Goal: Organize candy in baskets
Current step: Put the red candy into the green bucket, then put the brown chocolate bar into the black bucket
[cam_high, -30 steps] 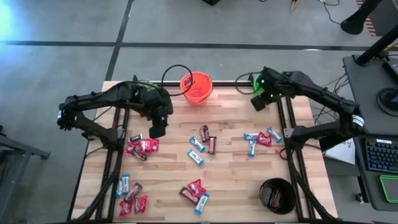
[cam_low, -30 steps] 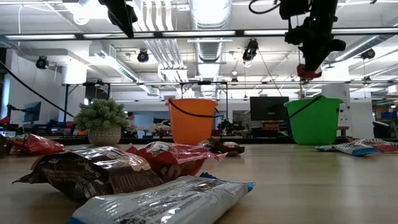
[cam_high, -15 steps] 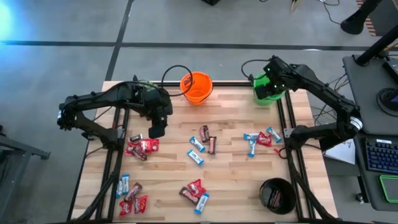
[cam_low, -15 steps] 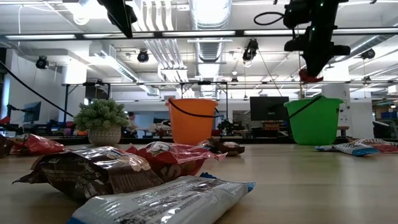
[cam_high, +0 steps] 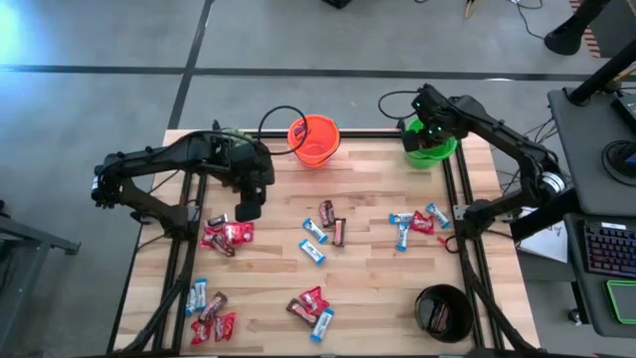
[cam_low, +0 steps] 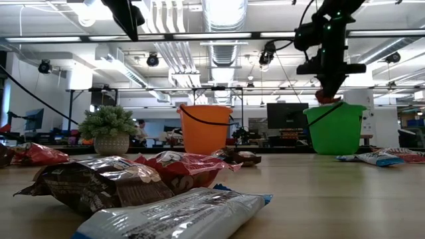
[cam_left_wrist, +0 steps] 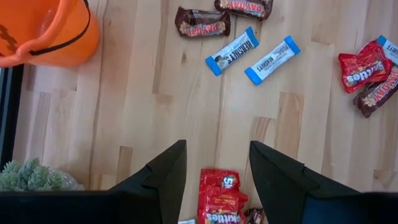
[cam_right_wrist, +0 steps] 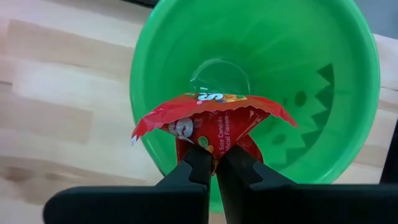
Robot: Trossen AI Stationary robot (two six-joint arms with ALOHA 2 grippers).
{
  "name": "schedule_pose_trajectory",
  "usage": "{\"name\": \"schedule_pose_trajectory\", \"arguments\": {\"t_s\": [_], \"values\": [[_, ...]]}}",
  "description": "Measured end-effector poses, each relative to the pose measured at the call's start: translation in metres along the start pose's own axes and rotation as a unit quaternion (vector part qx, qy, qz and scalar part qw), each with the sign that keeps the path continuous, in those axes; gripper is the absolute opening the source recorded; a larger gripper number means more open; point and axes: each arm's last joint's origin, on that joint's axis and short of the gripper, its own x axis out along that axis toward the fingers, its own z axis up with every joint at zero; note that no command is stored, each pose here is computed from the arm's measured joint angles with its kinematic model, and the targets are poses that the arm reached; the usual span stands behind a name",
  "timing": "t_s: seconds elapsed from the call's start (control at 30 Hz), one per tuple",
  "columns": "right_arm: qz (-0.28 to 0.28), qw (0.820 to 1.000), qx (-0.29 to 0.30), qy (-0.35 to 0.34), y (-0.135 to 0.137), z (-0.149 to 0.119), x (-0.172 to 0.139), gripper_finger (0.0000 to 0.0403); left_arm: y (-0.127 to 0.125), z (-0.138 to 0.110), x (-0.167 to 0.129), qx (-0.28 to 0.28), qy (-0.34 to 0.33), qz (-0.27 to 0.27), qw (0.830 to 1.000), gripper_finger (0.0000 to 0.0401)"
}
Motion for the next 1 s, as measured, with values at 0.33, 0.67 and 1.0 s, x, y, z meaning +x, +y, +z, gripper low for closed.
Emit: {"name": "schedule_pose_trajectory", "arguments": {"t_s": [0.33,0.67,1.0], "values": [[0.009,1.000,0.001,-0.028,-0.003,0.001,-0.007,0.0009,0.000,-0.001,0.000,0.012,0.006,0.000,1.000,0.0158],[0.014,0.999,-0.025,-0.029,-0.004,0.000,-0.009,0.0027,0.000,-0.001,0.000,0.017,0.006,0.000,1.000,0.0158],[0.018,0.999,-0.024,-0.041,-0.004,0.004,-0.018,0.0059,0.000,-0.001,0.000,0.017,0.007,0.000,1.000,0.0158]]}}
